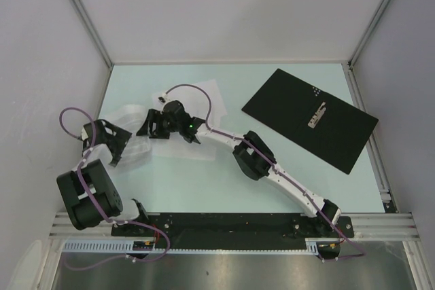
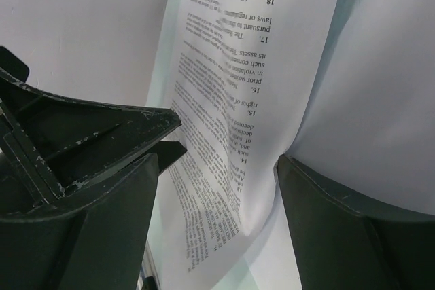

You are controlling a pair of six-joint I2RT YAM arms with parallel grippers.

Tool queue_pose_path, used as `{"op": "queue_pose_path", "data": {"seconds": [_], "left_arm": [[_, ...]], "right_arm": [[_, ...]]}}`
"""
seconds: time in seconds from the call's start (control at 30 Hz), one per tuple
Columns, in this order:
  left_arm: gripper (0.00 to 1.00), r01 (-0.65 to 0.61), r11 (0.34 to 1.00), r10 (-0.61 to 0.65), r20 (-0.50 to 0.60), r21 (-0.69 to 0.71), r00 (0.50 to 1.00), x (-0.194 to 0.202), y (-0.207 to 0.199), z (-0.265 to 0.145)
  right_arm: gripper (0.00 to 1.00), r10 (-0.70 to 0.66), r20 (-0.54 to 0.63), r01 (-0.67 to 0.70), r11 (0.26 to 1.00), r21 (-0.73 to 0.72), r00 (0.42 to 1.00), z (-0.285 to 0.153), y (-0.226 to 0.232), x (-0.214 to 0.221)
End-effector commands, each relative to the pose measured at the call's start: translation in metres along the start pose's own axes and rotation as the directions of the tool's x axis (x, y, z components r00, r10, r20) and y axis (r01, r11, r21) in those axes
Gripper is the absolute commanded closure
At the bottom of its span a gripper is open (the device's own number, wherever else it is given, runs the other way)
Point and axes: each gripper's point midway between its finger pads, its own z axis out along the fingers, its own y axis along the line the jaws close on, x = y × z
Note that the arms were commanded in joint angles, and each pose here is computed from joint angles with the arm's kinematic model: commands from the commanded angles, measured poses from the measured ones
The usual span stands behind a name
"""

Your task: Put the files into the folder

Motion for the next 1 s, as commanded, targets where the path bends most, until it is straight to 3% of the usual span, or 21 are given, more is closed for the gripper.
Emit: {"op": "queue_pose_path", "data": {"seconds": [0.0, 0.17, 0.3, 0.37, 0.43, 0.47, 0.7, 0.97], "left_arm": [[0.00, 0.002, 1.000, -0.004, -0.083, -0.024, 0.997, 0.025, 0.015, -0.001], [0.00, 0.002, 1.000, -0.003, -0.086, -0.012, 0.996, 0.026, 0.014, -0.003], [0.00, -0.004, 1.000, 0.004, -0.084, -0.002, 0.996, 0.025, 0.012, -0.005], [0.00, 0.003, 1.000, -0.003, -0.085, 0.009, 0.996, 0.026, 0.009, -0.006], [0.00, 0.012, 1.000, -0.010, -0.093, 0.018, 0.996, 0.028, 0.008, -0.006], [0.00, 0.022, 0.999, -0.019, -0.097, 0.023, 0.995, 0.029, 0.007, -0.005], [0.00, 0.084, 0.995, -0.076, -0.152, 0.045, 0.985, 0.049, 0.009, -0.002], [0.00, 0.064, 0.996, -0.055, -0.142, 0.059, 0.988, 0.052, 0.012, -0.009]], "right_arm": [[0.25, 0.023, -0.081, -0.024, 1.000, -0.005, 0.996, 0.011, -0.002, 0.038], [0.25, 0.029, -0.065, -0.035, 0.996, -0.086, 0.997, 0.012, 0.008, 0.033], [0.19, -0.060, -0.035, 0.059, 0.998, -0.034, 0.998, 0.004, 0.006, 0.020], [0.17, -0.044, -0.053, 0.046, 0.998, 0.043, 0.998, -0.003, -0.015, 0.025], [0.16, -0.040, -0.033, 0.042, 0.998, 0.052, 0.999, -0.016, -0.003, 0.016], [0.14, -0.015, -0.049, 0.020, 0.995, 0.099, 0.999, -0.022, -0.023, 0.025], [0.14, 0.110, -0.083, -0.108, 0.994, 0.019, 0.991, -0.039, 0.004, 0.025], [0.25, 0.077, -0.035, -0.080, 0.993, -0.088, 0.996, -0.023, 0.008, 0.012]]}}
